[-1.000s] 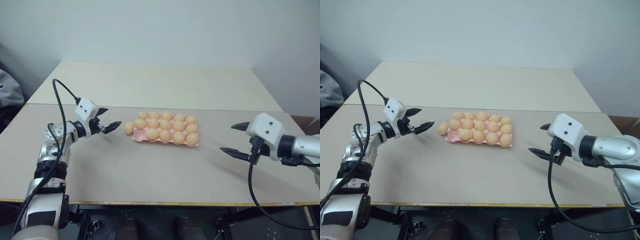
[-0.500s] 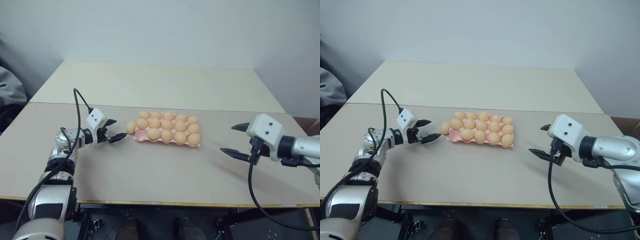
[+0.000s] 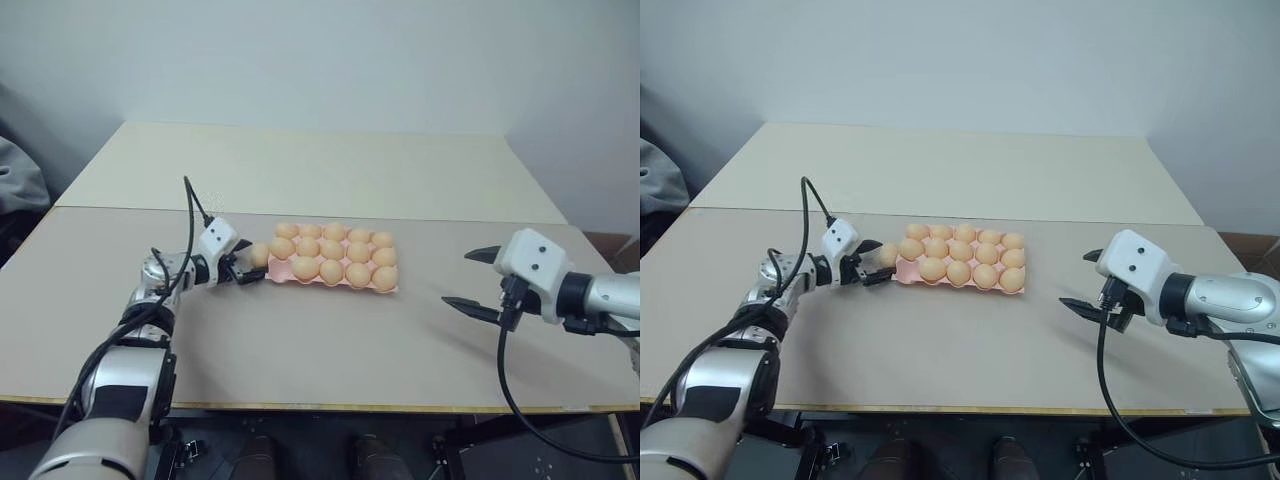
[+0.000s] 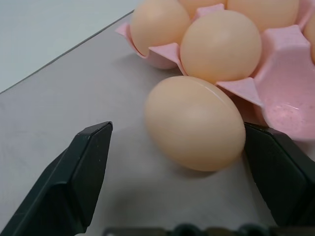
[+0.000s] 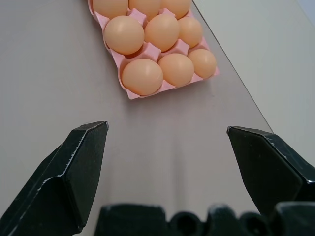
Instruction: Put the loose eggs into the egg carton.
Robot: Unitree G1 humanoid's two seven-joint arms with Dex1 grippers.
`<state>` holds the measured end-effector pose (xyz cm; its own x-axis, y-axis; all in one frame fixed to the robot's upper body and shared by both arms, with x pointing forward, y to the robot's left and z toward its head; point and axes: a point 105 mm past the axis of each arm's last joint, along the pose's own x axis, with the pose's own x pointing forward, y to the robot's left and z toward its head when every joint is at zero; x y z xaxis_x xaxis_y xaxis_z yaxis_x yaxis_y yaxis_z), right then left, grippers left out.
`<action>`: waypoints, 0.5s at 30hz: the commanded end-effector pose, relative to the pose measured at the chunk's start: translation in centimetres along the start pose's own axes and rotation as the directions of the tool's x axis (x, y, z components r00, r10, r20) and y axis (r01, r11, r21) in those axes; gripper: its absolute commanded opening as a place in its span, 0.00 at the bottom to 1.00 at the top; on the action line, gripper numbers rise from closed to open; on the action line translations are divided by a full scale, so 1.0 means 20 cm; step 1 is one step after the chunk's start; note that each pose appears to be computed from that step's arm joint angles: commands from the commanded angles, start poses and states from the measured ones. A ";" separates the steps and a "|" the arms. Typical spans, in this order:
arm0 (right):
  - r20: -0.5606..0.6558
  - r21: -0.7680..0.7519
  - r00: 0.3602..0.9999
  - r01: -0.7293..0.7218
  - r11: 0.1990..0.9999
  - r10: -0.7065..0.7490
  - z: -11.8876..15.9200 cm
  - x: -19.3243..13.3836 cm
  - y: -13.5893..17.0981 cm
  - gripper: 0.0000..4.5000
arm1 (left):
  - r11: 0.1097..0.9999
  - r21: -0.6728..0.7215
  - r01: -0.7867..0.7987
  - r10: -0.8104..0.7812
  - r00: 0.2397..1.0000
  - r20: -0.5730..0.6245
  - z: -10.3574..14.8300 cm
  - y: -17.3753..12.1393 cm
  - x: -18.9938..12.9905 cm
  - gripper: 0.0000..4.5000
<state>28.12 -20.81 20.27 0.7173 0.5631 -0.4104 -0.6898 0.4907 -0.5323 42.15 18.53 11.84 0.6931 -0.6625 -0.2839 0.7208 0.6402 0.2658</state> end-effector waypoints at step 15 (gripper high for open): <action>0.013 -0.041 0.999 0.050 0.998 -0.049 0.05 -0.04 -0.04 1.00 | 0.999 0.008 -0.039 0.039 0.999 0.036 0.03 0.02 0.01 0.44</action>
<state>28.09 -20.80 20.30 0.7195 0.5614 -0.4089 -0.6873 0.4910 -0.5353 42.43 17.95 11.66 0.7036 -0.6615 -0.2593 0.7105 0.6604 0.2430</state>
